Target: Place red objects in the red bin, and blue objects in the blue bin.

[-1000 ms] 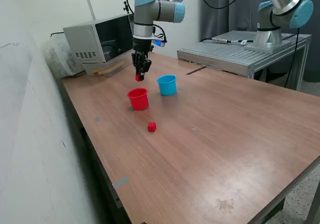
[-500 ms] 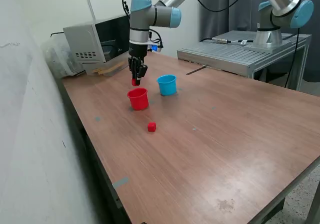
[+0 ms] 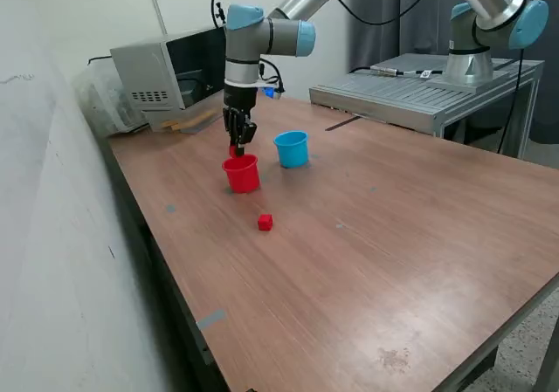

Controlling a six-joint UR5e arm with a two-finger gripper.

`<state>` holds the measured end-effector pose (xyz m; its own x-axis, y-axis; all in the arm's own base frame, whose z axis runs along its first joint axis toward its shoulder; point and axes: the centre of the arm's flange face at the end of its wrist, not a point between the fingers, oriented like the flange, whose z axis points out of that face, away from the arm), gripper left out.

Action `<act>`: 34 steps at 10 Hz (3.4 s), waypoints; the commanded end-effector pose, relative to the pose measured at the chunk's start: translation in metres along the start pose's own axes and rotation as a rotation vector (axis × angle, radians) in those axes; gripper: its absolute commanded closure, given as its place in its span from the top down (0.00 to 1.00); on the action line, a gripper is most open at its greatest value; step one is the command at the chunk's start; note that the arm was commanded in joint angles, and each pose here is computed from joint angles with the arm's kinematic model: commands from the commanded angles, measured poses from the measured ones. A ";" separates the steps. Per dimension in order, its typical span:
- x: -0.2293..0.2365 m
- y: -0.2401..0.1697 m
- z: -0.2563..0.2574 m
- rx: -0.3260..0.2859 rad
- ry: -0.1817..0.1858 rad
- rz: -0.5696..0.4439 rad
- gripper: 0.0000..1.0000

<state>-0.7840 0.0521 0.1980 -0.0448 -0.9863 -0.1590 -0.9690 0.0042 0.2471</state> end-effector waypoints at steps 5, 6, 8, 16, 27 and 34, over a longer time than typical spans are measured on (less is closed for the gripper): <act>0.041 -0.004 0.000 0.021 -0.049 -0.031 1.00; 0.062 -0.005 -0.004 0.017 -0.040 -0.059 1.00; 0.124 -0.011 -0.016 0.007 -0.018 -0.185 1.00; 0.224 -0.018 -0.027 0.084 0.335 -0.942 1.00; 0.188 0.049 0.037 0.111 0.192 -0.870 1.00; 0.196 0.047 0.062 0.126 0.201 -0.873 1.00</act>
<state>-0.8518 -0.1312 0.1242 0.7526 -0.6547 -0.0706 -0.6558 -0.7549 0.0104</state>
